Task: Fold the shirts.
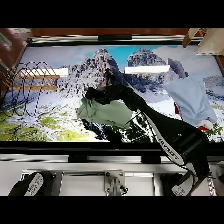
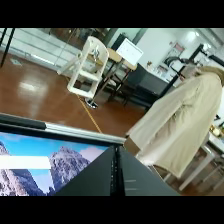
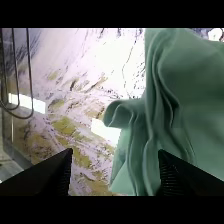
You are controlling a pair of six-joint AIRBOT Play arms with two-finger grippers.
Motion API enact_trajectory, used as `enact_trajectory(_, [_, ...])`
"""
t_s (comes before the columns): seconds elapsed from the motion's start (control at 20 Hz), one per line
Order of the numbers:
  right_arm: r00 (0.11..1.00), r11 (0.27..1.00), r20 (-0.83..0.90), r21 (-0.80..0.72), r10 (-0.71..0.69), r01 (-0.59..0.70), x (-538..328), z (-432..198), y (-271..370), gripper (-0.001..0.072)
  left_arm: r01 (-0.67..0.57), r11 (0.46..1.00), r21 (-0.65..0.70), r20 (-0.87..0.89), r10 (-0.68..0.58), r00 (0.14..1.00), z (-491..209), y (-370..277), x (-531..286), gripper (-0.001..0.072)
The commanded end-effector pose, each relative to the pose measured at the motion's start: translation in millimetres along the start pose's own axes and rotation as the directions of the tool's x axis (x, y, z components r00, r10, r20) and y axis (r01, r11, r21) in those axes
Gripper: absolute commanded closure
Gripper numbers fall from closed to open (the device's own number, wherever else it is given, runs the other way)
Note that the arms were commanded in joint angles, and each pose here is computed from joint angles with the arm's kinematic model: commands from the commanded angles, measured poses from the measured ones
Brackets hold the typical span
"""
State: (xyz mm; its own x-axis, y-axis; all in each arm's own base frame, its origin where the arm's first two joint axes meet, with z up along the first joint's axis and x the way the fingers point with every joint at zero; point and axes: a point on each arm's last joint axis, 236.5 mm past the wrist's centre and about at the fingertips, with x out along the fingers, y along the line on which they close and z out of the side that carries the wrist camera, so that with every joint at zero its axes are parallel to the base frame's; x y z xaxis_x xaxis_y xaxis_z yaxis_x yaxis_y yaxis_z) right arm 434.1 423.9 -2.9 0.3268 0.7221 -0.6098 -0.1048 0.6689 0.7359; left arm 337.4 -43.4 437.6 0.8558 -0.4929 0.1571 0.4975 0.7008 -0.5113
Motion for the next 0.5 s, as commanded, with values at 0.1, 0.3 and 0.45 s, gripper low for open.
enact_trajectory(0.1, [0.966, 0.968, -0.135, -0.150, -0.220, 0.199, -56.7, 0.1, -55.8, 0.0081, 0.012, 1.000, 0.010, -0.032, -0.011, 0.999, -7.6, -5.6, -2.9, 0.0680])
enact_trajectory(0.3, [0.758, 0.811, -0.288, -0.185, -0.585, 0.555, -178.7, 7.4, -178.1, 0.0081, 0.015, 1.000, 0.016, -0.059, -0.014, 0.998, -14.0, -6.2, -3.1, 0.0680])
enact_trajectory(0.45, [0.739, 0.826, -0.430, -0.029, -0.519, 0.563, -193.7, -21.7, -214.2, 0.0079, -0.004, 1.000, 0.030, -0.086, 0.006, 0.996, -20.5, -1.0, -3.5, 0.0679])
